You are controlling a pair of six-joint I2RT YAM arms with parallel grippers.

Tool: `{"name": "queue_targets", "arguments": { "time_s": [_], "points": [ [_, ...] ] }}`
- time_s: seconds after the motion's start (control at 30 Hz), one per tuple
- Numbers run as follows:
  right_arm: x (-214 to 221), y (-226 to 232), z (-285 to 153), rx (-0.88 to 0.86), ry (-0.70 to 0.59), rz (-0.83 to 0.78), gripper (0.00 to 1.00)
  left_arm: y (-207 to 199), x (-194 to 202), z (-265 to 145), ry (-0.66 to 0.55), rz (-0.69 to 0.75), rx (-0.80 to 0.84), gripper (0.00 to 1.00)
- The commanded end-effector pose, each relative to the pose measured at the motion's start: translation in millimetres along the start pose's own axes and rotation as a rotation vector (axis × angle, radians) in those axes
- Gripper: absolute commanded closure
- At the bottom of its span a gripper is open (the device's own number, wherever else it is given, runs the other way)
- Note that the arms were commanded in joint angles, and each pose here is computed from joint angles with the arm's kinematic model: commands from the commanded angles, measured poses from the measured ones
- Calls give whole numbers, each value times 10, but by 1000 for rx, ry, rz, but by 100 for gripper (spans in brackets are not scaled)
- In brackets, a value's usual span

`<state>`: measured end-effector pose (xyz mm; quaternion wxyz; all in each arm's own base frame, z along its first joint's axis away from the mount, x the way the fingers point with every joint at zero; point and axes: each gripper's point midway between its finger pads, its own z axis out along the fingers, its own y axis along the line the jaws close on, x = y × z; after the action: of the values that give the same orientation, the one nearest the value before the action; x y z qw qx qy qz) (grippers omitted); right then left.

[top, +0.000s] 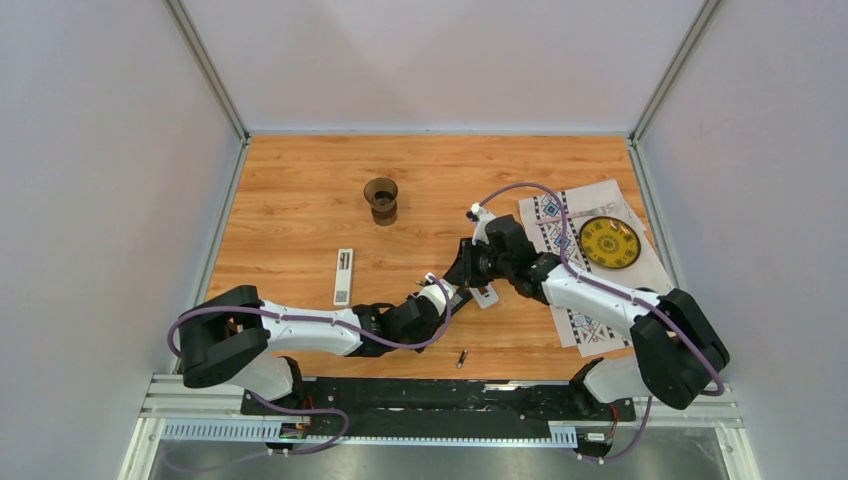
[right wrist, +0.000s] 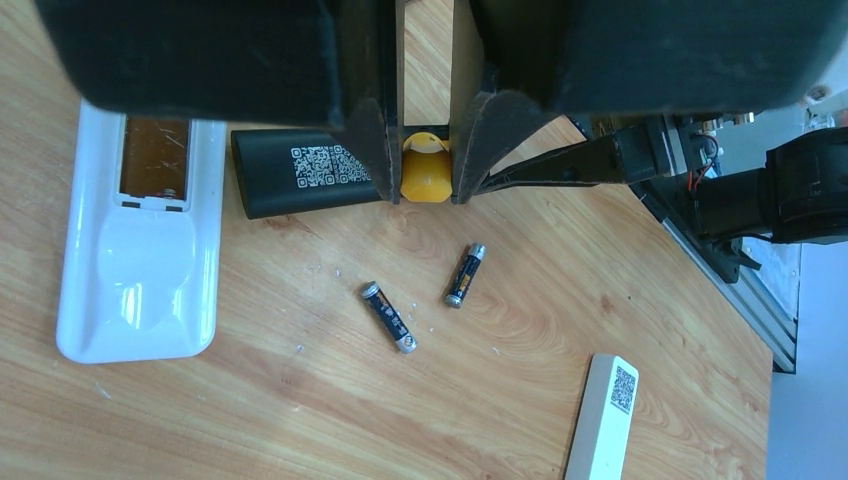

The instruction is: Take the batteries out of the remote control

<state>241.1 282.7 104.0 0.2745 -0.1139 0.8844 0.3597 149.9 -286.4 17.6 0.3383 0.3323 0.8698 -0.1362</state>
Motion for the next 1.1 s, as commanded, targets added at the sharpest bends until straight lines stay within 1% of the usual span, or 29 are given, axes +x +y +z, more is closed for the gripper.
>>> {"name": "queue_targets", "arguments": {
  "time_s": [0.0,0.17,0.2,0.23,0.3,0.5,0.53,0.7,0.87,1.07],
  "points": [
    [-95,33,57,-27,-40,-8,100,-28,107,-10,30,-9,18,90],
    [-6,11,76,-31,-13,9,100,-24,106,-6,29,-11,15,94],
    [27,31,75,-44,1,19,100,-16,118,-3,32,-12,10,97],
    [-30,85,78,-69,-22,22,100,-22,113,-1,31,-14,12,98],
    [24,115,80,-92,-3,43,100,-14,113,-1,31,-15,8,100],
    [59,205,39,-182,5,155,100,-1,125,-1,26,-25,3,100],
    [22,210,36,-199,-10,162,100,1,132,-2,26,-27,3,100],
    [40,288,27,-269,5,211,100,-2,151,14,30,-26,2,100],
    [18,353,-16,-303,2,216,100,9,167,18,30,-31,-1,100],
    [-26,450,-123,-346,-24,181,100,13,176,25,28,-38,-3,100]
  ]
}}
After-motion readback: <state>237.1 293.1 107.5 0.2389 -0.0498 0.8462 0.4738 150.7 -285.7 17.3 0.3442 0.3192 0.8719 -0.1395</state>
